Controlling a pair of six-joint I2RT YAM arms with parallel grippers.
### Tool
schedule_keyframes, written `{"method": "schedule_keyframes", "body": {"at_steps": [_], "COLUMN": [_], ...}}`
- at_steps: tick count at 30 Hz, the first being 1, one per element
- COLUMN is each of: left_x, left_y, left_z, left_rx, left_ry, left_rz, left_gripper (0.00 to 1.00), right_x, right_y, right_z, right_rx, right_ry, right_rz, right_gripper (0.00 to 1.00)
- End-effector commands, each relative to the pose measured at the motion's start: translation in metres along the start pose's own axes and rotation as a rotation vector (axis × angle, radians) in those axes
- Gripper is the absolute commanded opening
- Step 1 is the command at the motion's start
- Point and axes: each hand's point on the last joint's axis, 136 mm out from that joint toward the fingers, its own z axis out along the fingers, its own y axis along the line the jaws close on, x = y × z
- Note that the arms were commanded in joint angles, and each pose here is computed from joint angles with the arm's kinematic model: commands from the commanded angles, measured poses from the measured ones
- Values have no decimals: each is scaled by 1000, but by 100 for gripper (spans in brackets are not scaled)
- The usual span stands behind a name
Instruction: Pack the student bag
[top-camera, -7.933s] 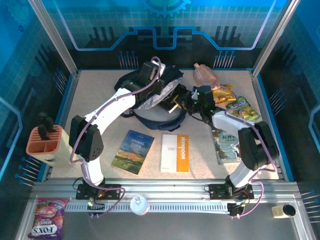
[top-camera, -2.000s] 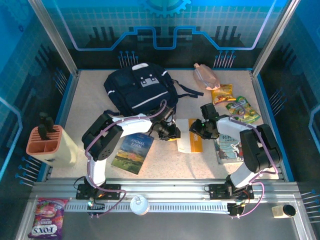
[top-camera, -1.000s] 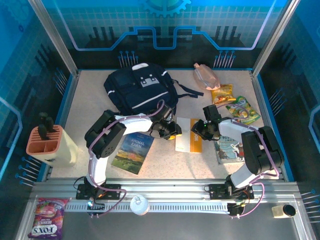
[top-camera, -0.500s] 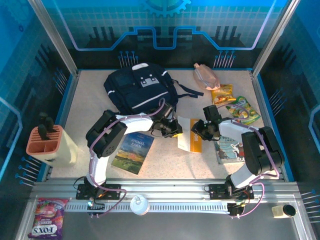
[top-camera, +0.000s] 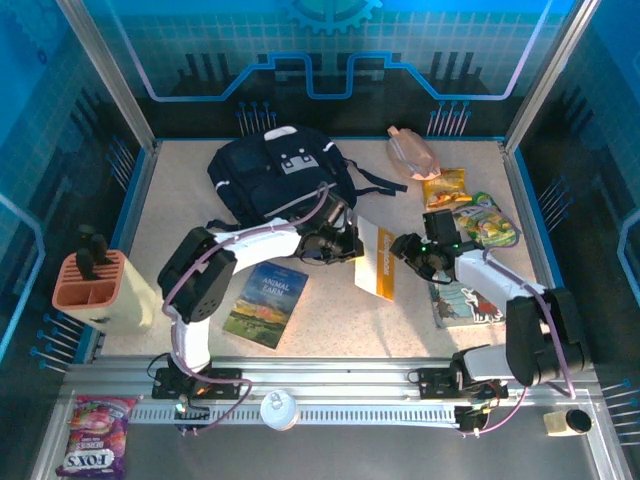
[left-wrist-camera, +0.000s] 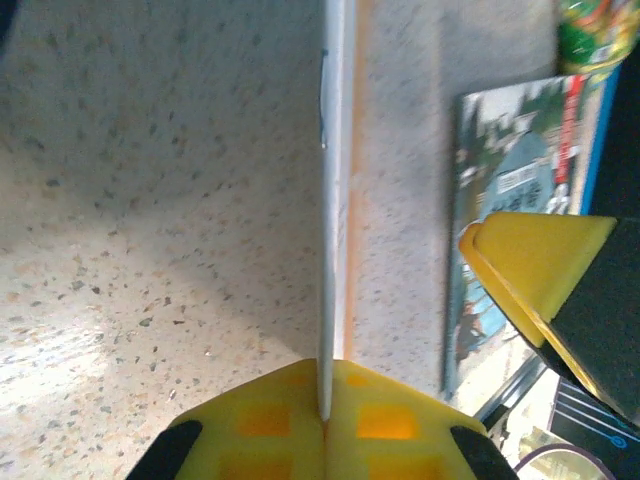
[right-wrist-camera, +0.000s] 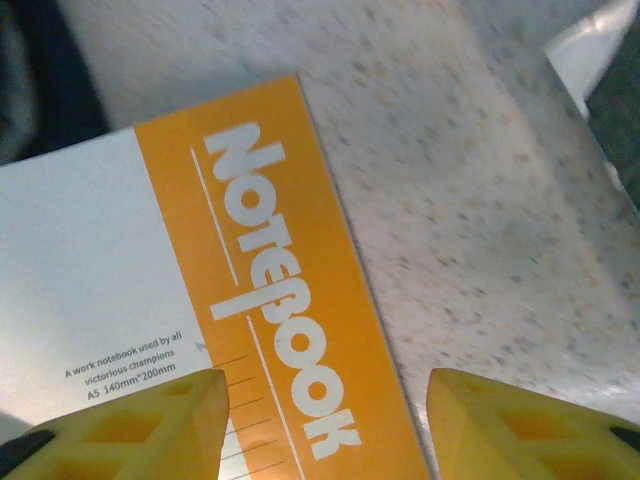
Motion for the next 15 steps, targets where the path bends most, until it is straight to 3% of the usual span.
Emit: {"method": "schedule_keyframes", "body": {"at_steps": [1, 7, 15], "left_x": [-30, -75, -118], "left_y": [-14, -4, 26], "left_z": [-38, -96, -182], "left_rx": [17, 77, 237], "left_ry": [-111, -306, -595], "left_rz": [28, -55, -290], "left_gripper": [0, 0, 0], "right_x": [-16, -21, -22], "right_y": [29, 73, 120], "right_z": [-14, -29, -34], "right_rx": [-138, -344, -499], "right_ry": [-64, -53, -1], "right_rz": [-33, 11, 106], "right_gripper": [62, 75, 82]}}
